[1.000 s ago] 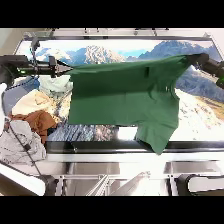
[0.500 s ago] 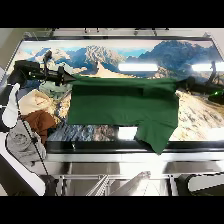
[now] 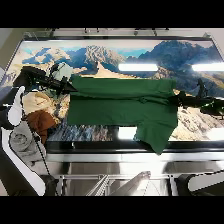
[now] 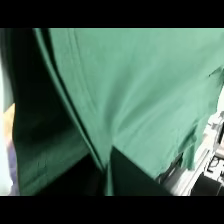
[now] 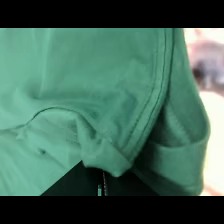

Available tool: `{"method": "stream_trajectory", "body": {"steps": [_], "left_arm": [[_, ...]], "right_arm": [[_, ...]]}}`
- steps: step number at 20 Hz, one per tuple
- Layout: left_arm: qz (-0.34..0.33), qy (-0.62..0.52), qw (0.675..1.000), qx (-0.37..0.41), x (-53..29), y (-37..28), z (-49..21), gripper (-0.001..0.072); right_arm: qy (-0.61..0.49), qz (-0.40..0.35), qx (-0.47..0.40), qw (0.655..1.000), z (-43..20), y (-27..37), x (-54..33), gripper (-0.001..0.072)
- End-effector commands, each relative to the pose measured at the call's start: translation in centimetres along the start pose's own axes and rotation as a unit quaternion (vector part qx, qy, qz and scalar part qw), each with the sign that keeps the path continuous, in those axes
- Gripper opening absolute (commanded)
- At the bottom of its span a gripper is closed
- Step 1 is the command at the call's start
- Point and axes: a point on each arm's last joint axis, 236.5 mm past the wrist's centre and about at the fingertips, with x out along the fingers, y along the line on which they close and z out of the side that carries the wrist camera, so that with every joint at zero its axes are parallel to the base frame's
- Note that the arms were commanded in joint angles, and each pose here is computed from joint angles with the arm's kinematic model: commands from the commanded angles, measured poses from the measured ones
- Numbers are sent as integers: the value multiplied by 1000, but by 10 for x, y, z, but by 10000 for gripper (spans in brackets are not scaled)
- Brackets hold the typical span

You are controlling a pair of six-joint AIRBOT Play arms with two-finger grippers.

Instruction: Fold the shirts.

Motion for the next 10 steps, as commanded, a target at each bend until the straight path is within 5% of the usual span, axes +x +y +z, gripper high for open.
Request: {"method": "stream_trajectory", "body": {"steps": [1, 2, 3, 6, 7, 10], "left_arm": [[-15, 44, 999, -6, -2, -5, -21, 366], [-26, 57, 998, -8, -6, -9, -27, 619], [-30, 65, 997, -21, -11, -11, -31, 703], [-46, 100, 993, -48, -34, -18, -48, 704], [-47, 101, 992, -57, -41, -20, -53, 703], [-39, 71, 994, -74, -55, -17, -76, 704]], "right_arm": [[29, 39, 26, 998, -14, 16, -7, 247], [35, 56, 34, 997, -16, 25, -15, 308], [35, 71, 38, 996, -14, 33, -28, 309], [16, 50, 49, 997, -5, 38, -79, 330], [19, 16, 58, 998, -9, 30, -95, 410], [60, -123, 121, 983, -61, -9, -138, 422]]}}
